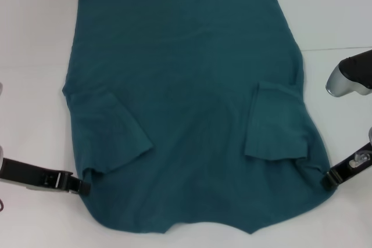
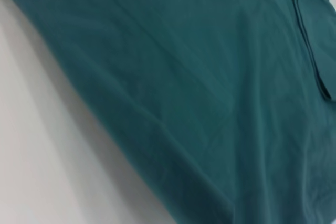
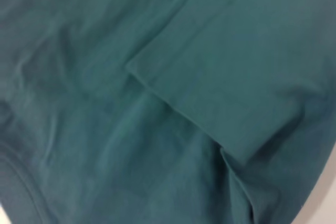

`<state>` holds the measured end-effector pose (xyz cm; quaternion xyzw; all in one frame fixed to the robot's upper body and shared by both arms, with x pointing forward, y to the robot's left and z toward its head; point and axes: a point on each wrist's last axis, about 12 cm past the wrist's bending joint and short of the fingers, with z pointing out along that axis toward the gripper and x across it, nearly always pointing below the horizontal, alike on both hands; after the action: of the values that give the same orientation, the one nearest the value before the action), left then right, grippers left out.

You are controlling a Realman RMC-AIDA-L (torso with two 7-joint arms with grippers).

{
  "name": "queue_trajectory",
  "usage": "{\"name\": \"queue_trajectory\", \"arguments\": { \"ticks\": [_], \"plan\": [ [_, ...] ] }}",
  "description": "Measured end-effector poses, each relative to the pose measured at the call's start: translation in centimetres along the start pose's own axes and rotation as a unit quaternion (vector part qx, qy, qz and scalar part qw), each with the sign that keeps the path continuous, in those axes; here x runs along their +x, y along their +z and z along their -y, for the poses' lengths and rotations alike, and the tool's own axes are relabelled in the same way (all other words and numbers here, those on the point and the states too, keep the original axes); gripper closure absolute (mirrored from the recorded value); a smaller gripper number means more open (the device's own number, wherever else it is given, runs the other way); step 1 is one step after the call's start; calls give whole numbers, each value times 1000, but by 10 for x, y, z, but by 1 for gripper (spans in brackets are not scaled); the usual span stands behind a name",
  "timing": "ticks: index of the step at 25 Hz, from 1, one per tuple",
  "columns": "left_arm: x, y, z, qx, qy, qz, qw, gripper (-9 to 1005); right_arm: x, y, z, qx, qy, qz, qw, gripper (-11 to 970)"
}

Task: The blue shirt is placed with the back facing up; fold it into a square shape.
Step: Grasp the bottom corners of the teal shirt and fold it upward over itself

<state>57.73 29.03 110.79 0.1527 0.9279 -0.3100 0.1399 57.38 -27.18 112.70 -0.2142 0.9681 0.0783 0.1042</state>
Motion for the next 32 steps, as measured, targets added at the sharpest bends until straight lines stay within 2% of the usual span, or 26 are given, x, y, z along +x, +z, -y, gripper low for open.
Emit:
{"name": "queue_trajectory", "arguments": {
  "ticks": [2, 3, 9, 15, 23, 24, 28, 32],
  "plan": [
    [1, -3, 2, 8, 1, -9, 1000, 935, 0, -5, -3, -3, -13, -6, 1000, 893],
    [14, -24, 5, 29, -20, -86, 996, 935, 12, -31, -11, -9, -47, -68, 997, 893],
    [23, -25, 7, 34, -26, -127, 991, 935, 19, -32, -17, -33, -63, -100, 992, 898],
    [27, -29, 17, 59, -27, -176, 982, 935, 25, -32, -27, -55, -81, -138, 986, 897],
    [37, -21, 25, 71, -29, -237, 969, 934, 37, -19, -42, -55, -97, -188, 976, 898],
    [37, -21, 25, 71, -29, -237, 969, 934, 37, -17, -46, -71, -103, -182, 975, 898],
    [37, -21, 25, 73, -29, -233, 969, 934, 35, -23, -44, -96, -103, -153, 978, 898],
    [33, -24, 25, 83, -28, -218, 972, 934, 34, -32, -31, -110, -97, -123, 982, 898]
  ]
}}
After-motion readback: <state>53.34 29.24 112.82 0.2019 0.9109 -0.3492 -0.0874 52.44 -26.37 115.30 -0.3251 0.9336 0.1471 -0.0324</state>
